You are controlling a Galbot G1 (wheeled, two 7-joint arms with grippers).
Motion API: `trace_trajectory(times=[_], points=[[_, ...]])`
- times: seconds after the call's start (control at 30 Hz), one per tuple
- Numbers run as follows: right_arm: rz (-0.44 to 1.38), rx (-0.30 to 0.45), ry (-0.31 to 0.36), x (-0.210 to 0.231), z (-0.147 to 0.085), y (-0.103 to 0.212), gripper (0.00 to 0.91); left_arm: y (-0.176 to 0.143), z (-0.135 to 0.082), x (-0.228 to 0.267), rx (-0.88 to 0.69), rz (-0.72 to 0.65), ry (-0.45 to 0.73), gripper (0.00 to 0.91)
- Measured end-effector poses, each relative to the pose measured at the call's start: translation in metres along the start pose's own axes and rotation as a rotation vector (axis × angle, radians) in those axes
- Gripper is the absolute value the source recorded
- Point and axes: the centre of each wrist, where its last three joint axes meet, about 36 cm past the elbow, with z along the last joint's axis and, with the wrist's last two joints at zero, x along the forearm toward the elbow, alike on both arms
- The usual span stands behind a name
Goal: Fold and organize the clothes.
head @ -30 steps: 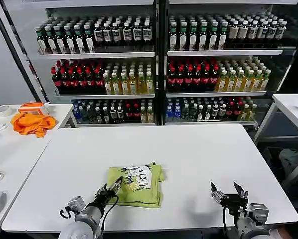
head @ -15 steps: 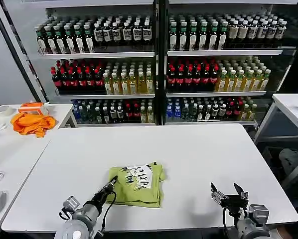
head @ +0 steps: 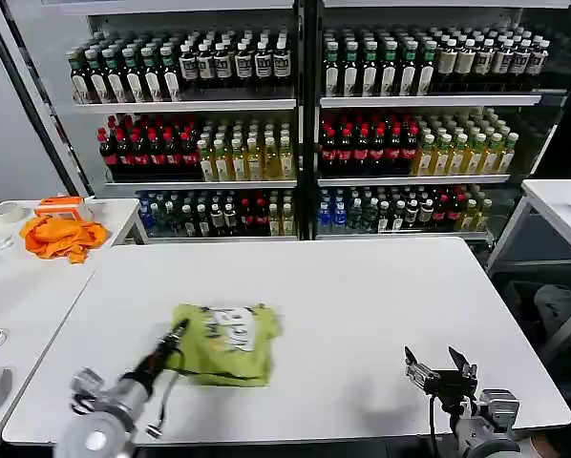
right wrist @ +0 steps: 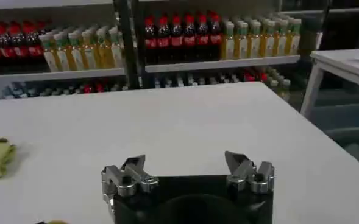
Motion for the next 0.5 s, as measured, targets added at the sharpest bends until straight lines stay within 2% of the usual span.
trace_trajectory(times=[0.13,0.27,0.37,0.5], points=[[-0.008,-0.005,-0.003,-0.003,0.000,0.001,0.907,0.006,-0.053,0.017,-0.113,-0.033,-0.070,0.020],[-0.011,-0.008,-0.006,-0.006,0.001,0.002,0.907,-0.003,-0.092,0.031,-0.258,-0.056,-0.112,0.020],[-0.012,-0.009,-0.007,-0.007,0.001,0.002,0.907,-0.017,-0.103,0.035,-0.372,-0.063,-0.138,0.020],[-0.008,-0.009,-0.007,-0.006,0.001,0.001,0.907,-0.033,-0.090,0.028,-0.536,-0.077,-0.139,0.020]])
